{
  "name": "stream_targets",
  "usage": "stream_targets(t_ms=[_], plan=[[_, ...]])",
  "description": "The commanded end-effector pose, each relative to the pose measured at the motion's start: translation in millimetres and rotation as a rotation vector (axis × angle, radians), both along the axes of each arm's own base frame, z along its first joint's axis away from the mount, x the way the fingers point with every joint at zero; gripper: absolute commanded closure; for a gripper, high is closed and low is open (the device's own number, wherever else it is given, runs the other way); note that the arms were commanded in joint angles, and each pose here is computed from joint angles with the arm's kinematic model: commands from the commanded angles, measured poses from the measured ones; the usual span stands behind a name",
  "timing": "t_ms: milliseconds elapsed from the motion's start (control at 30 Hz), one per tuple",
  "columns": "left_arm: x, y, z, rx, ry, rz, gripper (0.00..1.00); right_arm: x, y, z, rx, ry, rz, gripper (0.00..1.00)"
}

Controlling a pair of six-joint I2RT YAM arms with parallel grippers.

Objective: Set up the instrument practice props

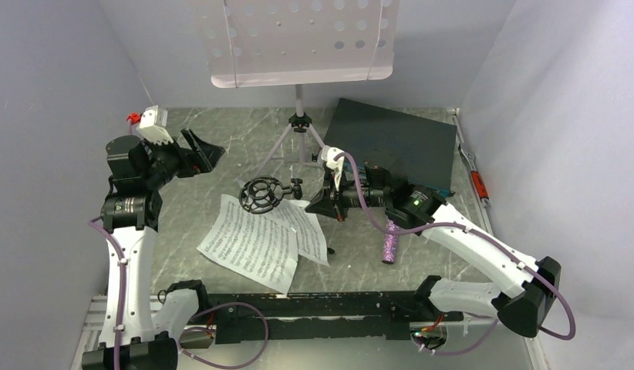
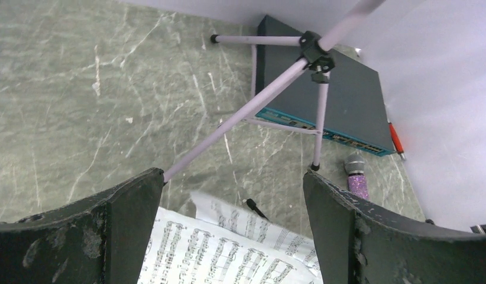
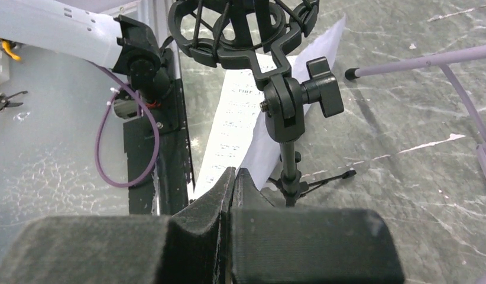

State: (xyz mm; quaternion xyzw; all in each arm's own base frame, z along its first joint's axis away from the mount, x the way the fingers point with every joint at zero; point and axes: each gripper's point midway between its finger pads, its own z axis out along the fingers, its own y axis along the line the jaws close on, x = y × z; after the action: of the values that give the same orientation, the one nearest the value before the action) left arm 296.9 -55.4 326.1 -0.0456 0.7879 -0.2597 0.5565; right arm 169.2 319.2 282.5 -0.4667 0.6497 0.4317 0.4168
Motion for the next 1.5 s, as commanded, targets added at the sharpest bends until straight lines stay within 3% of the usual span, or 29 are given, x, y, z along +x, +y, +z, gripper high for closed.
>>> stream_targets(t_ms=[0, 133, 400, 867, 1133, 1467], plan=[[-8.9, -18.0, 42.0, 0.036, -0.165, -0.132, 0.06, -13.0, -3.8, 7.3, -0.035, 0.000, 0.068, 1.00], [-19.4, -30.1, 56.0, 0.047, -0.251, -0.217, 0.06, -26.9, -7.9, 10.0, -0.035, 0.013, 0.119, 1.00], [-40.3, -49.3, 77.3, 0.063, -0.369, -0.356, 0.06, -39.1, -26.4, 51.9, 0.082, -0.108, 0.084, 1.00], [-106.0, -93.8, 111.9, 0.097, -0.606, -0.837, 0.06, -82.0, -40.5, 69.4, 0.009, -0.059, 0.304, 1.00], [-119.9, -97.8, 111.1, 0.134, -0.618, -0.897, 0.06, -80.2, -27.0, 54.5, -0.003, 0.017, 0.353, 1.00], [-147.7, -105.6, 102.1, 0.195, -0.677, -0.993, 0.06, -95.6, -1.8, 86.2, 0.094, -0.004, 0.491, 1.00]])
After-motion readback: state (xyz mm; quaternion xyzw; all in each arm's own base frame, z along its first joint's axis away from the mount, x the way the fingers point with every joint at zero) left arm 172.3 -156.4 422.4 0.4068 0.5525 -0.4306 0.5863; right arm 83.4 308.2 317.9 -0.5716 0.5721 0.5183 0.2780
